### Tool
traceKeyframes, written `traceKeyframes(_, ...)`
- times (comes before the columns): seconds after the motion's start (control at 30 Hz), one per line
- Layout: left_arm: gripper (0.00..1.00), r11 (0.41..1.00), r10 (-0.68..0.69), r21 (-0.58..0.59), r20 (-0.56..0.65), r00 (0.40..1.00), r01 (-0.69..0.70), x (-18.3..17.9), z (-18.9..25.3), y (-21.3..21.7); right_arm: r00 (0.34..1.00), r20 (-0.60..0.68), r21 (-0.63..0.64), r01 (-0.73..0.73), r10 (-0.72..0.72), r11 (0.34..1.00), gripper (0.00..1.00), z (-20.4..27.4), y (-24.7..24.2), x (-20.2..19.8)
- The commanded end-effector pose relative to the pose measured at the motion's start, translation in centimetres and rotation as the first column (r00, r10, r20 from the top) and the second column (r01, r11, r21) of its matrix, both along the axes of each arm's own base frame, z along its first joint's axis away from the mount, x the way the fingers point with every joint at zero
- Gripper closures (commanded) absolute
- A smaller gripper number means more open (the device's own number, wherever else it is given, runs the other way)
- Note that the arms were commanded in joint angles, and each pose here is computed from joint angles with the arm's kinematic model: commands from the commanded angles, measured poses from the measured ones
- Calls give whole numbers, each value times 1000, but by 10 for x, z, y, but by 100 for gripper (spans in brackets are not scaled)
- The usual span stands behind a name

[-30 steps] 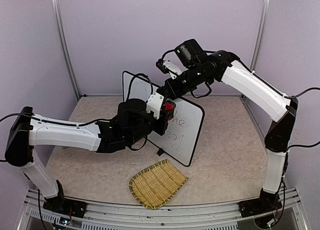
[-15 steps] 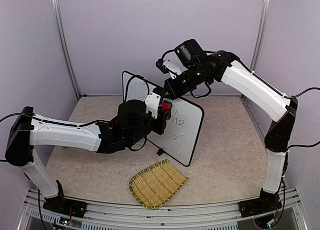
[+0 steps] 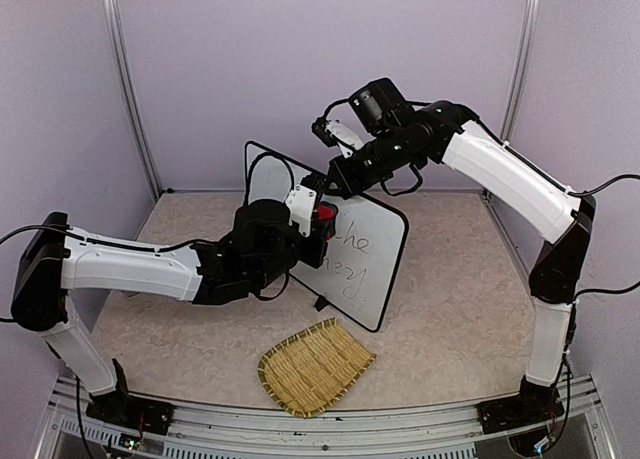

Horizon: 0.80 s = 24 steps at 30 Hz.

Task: Erase the whiteboard
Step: Erase the center of the whiteboard.

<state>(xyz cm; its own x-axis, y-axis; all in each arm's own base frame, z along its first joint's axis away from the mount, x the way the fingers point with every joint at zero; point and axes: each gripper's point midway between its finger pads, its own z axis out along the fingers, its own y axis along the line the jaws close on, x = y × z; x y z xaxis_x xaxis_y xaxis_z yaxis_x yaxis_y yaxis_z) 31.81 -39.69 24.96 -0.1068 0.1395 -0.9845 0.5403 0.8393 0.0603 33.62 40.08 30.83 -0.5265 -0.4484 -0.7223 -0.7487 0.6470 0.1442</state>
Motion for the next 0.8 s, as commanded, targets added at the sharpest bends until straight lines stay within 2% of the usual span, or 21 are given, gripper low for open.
traceKeyframes(0.0,83,996,-78,40,31,996,77,-12,-3,-20,991,-80,17,-111,112,994,100,-11,19,-31)
traceKeyframes(0.2,83,994,-49,100,42,998,45,-20,-4,-33,991,-79,17,-110,111,994,100,-11,19,-31)
traceKeyframes(0.47,83,994,-41,101,46,998,36,-24,-1,-36,990,-82,15,-110,111,994,100,-12,19,-30)
traceKeyframes(0.6,83,992,66,106,59,996,-72,-11,2,-19,991,-80,12,-105,105,994,100,-12,17,-29)
traceKeyframes(0.77,83,985,163,53,25,986,-164,10,7,11,992,-78,8,-103,103,995,100,-13,17,-29)
